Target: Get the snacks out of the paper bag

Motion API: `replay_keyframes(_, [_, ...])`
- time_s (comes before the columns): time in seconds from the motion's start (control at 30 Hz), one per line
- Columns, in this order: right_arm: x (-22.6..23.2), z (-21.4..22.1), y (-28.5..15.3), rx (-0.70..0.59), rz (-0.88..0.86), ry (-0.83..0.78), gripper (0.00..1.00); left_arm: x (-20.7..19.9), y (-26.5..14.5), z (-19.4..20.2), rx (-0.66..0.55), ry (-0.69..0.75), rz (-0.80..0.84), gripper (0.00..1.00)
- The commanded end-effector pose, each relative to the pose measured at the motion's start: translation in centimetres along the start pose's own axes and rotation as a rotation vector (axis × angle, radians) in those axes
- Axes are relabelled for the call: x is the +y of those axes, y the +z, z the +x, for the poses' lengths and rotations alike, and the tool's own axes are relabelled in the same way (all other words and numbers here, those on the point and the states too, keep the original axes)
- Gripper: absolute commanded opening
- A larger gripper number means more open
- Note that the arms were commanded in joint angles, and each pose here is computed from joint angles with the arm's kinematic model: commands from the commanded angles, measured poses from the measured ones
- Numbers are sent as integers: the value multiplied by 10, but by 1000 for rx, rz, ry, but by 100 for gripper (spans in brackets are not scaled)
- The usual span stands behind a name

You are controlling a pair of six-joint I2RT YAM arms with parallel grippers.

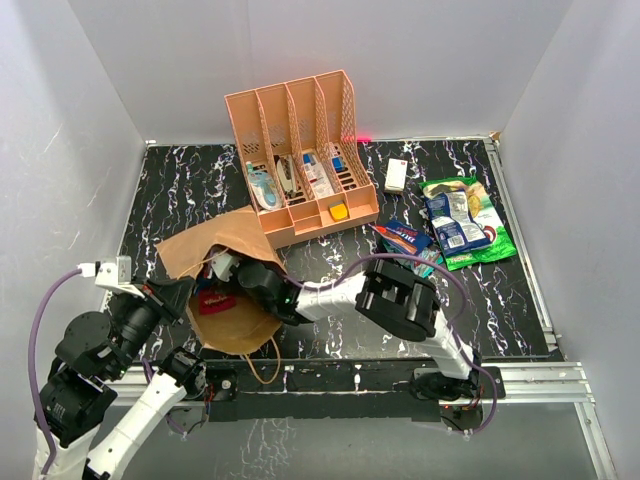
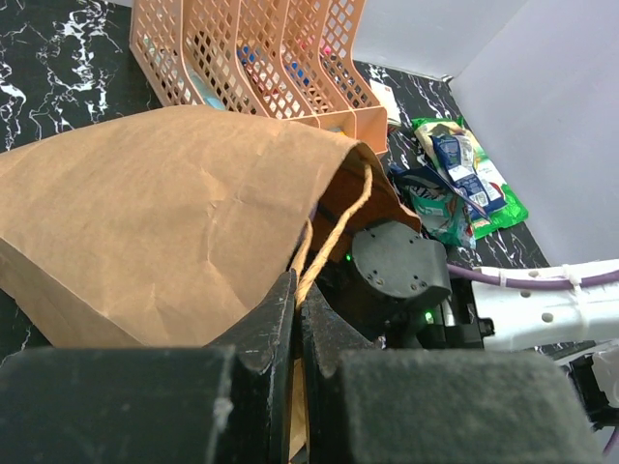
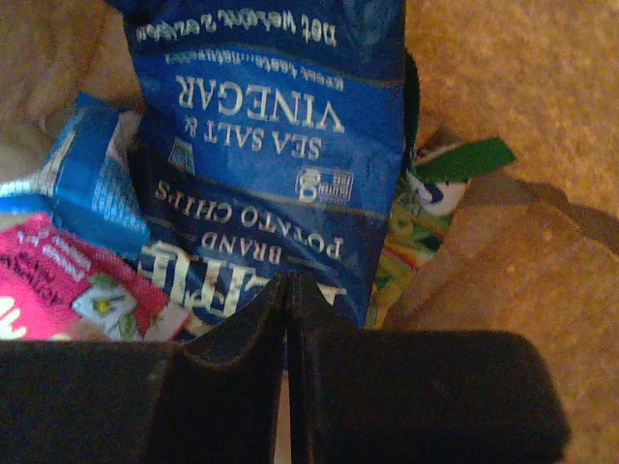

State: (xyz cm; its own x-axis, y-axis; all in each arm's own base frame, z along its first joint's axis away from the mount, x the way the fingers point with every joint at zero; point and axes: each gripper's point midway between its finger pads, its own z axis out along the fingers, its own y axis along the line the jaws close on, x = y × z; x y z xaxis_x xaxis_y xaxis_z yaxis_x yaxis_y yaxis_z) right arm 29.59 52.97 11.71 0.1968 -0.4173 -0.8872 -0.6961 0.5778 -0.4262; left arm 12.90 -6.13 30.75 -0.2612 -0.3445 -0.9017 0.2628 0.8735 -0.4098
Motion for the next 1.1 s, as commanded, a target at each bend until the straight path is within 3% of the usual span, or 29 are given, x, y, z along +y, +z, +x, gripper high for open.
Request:
replay_keyframes(0.0, [-34, -45, -24, -116, 108, 132, 8, 4, -1, 2, 0, -27, -20, 0])
replay_keyframes(0.13, [-28, -47, -41, -134, 37, 145, 8, 4, 0, 1, -14, -50, -24, 0])
replay_keyframes(0.3, [1, -50, -51, -207, -144, 45, 9, 2, 3, 1, -15, -57, -16, 0])
replay_keyframes(0.4, [28, -54, -65, -268, -317, -56, 24, 2, 2, 1, -16, -53, -14, 0])
replay_keyframes(0.47, [42, -53, -73, -287, -404, -137, 47, 1, 2, 1, -14, -52, -9, 0])
replay_keyframes(0.5, [47, -51, -76, -287, -433, -177, 54, 1, 2, 1, -14, -53, -7, 0])
replay_keyframes(0.57, [54, -48, -79, -280, -473, -239, 62, 0, 2, 1, -16, -51, -5, 0])
replay_keyframes(1.07, [57, -45, -121, -275, -580, -387, 81, 0, 0, -1, -11, -33, -4, 0])
